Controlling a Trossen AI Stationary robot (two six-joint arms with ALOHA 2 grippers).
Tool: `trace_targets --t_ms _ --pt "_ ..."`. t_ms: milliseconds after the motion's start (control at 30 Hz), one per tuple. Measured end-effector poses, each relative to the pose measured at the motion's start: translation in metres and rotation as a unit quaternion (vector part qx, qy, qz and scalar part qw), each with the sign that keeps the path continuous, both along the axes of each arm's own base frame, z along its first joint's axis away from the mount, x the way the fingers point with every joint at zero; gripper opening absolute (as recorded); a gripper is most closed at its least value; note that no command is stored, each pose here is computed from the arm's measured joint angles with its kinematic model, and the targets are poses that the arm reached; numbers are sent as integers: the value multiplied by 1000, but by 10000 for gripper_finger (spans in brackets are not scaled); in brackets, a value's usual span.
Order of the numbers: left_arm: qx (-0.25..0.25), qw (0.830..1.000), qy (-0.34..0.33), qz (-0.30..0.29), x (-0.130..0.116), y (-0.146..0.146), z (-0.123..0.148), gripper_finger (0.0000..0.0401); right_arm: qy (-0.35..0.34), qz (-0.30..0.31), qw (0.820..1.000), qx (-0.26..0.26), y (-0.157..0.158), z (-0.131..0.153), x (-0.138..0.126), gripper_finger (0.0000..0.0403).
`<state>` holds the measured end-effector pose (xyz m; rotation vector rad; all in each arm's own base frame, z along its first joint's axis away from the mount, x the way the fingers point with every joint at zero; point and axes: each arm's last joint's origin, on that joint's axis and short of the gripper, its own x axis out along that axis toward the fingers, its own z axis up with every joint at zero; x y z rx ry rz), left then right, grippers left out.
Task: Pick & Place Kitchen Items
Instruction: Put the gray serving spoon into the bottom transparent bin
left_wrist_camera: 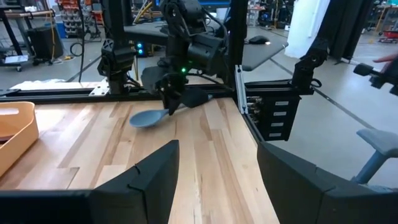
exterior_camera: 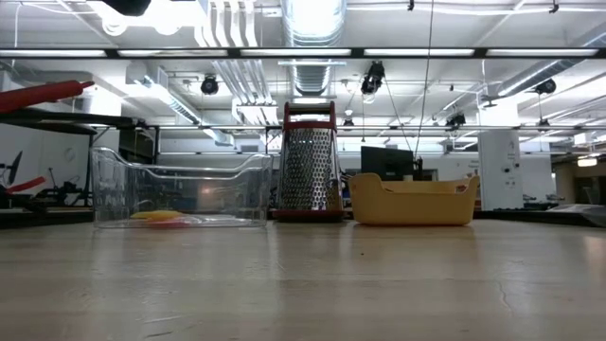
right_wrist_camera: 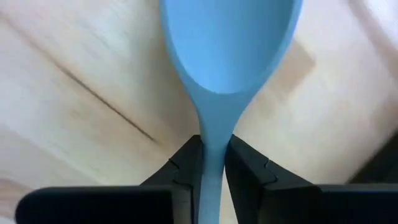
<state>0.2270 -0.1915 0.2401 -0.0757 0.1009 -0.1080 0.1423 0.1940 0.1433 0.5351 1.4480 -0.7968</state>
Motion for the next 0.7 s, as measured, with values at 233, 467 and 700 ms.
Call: trace_targets --t_ms 233,467,700 --pt "11 1000 -1 1 1 1 0 223 -105 63 991 -47 3 17 21 47" --pt "40 999 1 0 1 1 -1 223 -241 118 955 -129 7 46 50 47" --pt "29 999 -10 12 3 3 3 223 -382 181 885 -197 17 76 90 47"
